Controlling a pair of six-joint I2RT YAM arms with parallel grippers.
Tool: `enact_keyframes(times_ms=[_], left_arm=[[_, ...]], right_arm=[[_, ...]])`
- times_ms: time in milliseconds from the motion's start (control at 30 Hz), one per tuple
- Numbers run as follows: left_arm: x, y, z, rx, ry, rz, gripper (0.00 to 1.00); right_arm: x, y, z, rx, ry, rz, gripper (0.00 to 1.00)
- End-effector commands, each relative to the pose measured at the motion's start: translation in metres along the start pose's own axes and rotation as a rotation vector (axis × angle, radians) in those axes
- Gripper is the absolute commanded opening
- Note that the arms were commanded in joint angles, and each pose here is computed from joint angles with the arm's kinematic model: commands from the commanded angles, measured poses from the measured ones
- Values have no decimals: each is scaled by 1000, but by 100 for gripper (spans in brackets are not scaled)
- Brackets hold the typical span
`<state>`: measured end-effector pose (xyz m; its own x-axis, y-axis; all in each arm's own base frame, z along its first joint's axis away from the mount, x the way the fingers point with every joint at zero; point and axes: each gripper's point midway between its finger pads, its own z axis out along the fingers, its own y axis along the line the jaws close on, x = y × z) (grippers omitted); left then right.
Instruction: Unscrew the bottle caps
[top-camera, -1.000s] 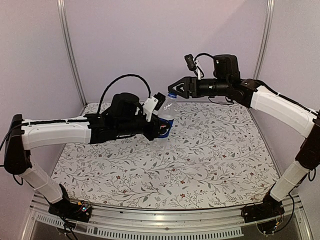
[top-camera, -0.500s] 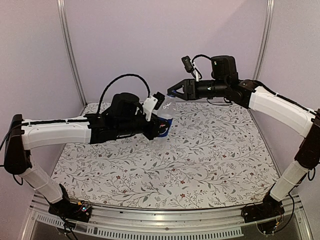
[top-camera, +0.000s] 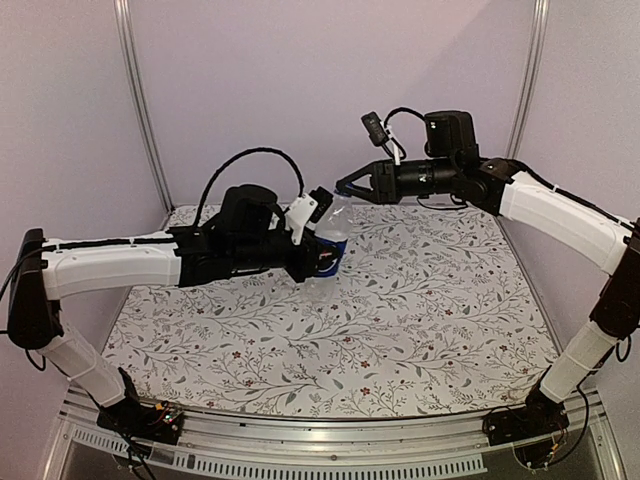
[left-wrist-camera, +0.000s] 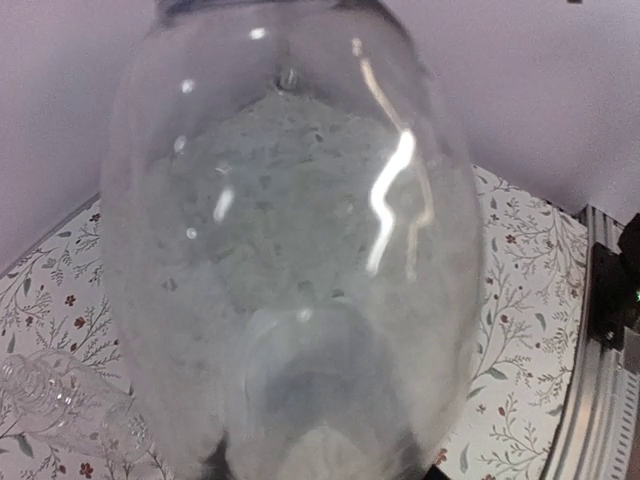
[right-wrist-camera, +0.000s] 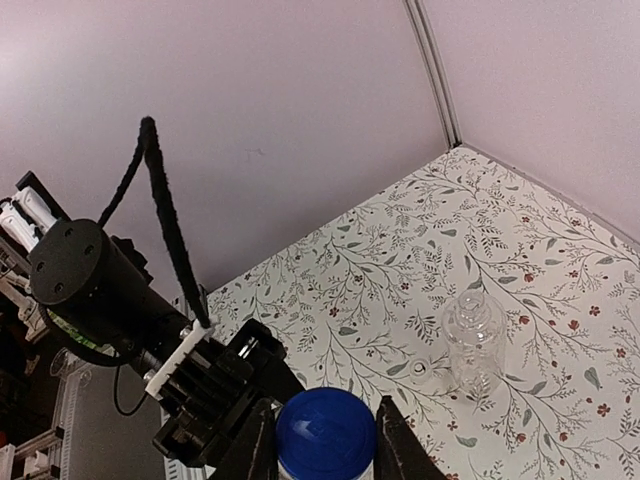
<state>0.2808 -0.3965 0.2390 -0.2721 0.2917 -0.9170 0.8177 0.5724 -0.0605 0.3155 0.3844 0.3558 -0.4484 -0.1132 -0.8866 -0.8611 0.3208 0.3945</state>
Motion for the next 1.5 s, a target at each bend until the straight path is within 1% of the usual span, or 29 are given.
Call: enact_keyframes(times_ms=[0,33,133,200,333,533,767,867,1233,1400,1467], left_arm=[[-4,-53,-17,316,5,80,31],[-2,-61,-22,381,8,75,31],[-2,-79,-36,533,2,58,32],[-3,-85,-43,601,-4,48,32],[-4,-88,-51,668,-8,31,32],[-3,-81,-51,655,-5,18,32],[-5,-67,-50,605,-12,0,32],[-12,-64,-52,597,-47,6,32],[-14,-57,-56,585,-66,-9,32],[-11,-54,-51,569,-54,-17,29],[-9,-51,-47,547,-45,-21,27]], right_arm=[[1,40,-10,-182,24,-176,9],[5,45,-12,-222,33,-230,11],[18,58,-16,-323,51,-311,12],[23,63,-20,-383,50,-352,14],[27,67,-25,-474,51,-358,17],[27,63,-26,-482,51,-354,21],[26,57,-33,-454,45,-351,18],[26,55,-37,-444,42,-350,18],[31,51,-40,-434,47,-337,18],[29,50,-39,-429,43,-326,25],[29,47,-36,-413,45,-310,32]])
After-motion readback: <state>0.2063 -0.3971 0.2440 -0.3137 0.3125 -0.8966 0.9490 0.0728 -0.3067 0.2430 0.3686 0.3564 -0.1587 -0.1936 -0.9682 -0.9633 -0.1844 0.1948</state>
